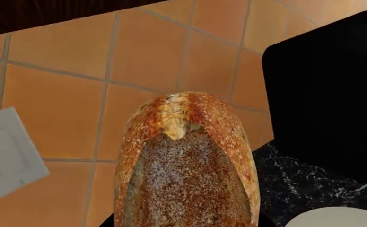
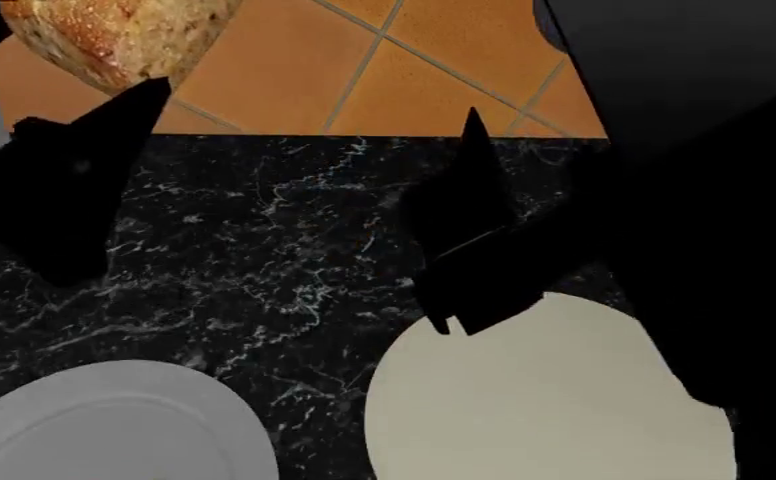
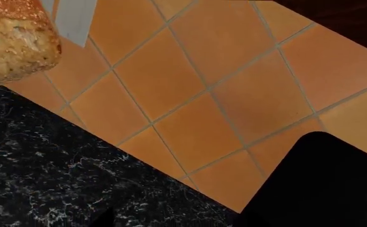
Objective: Place all breads on the cutting board.
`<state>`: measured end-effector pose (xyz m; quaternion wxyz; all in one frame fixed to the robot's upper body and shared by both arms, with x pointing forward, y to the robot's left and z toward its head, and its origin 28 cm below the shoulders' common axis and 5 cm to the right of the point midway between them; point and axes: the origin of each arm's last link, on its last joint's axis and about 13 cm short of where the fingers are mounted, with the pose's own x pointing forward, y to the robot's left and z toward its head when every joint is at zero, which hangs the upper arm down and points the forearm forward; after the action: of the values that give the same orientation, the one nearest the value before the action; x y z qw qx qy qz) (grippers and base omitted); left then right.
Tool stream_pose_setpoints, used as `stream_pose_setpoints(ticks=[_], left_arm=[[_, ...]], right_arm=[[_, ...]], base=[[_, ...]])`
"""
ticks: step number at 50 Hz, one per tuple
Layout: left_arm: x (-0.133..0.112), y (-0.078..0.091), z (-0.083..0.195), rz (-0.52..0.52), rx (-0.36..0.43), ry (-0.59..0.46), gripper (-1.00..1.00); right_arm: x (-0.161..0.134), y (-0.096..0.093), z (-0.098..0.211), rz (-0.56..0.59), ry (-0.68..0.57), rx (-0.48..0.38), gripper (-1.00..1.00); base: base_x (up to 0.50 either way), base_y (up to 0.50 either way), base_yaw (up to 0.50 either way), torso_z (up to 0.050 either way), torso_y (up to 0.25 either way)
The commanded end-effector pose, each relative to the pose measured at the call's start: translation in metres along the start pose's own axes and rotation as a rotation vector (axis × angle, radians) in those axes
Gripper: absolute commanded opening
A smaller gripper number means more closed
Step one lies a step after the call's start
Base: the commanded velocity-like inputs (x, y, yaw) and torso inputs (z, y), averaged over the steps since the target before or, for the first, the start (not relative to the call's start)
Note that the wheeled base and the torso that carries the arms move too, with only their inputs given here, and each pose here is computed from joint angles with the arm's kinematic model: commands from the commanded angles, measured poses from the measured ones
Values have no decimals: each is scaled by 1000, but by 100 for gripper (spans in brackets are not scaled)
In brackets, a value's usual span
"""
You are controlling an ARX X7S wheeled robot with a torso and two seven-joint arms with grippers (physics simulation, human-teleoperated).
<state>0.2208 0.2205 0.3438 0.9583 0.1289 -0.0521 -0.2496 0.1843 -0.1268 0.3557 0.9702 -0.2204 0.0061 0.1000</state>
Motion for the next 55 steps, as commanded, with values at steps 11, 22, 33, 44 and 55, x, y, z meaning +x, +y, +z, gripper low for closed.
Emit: stream_pose_setpoints(ticks=[11,22,33,44,55], left_arm=[[-26,2,1,43,-24,-89,-100],[-27,1,4,47,-27,-96,-100],[-32,3,6,65,-32,-99,-100],[-39,3,11,88,-34,-100,-100],[-43,1,13,102,-34,-101,-100]], right_arm=[[27,31,-21,263,18,30,100],[27,41,-12,435,90,-86,100],[42,38,14,560,153,-256,100],[72,48,25,732,185,-326,100],[78,62,31,886,223,-360,100]], base=[[0,0,0,0,0],[0,0,0,0,0],[0,0,0,0,1],[0,0,0,0,0],[0,0,0,0,0]])
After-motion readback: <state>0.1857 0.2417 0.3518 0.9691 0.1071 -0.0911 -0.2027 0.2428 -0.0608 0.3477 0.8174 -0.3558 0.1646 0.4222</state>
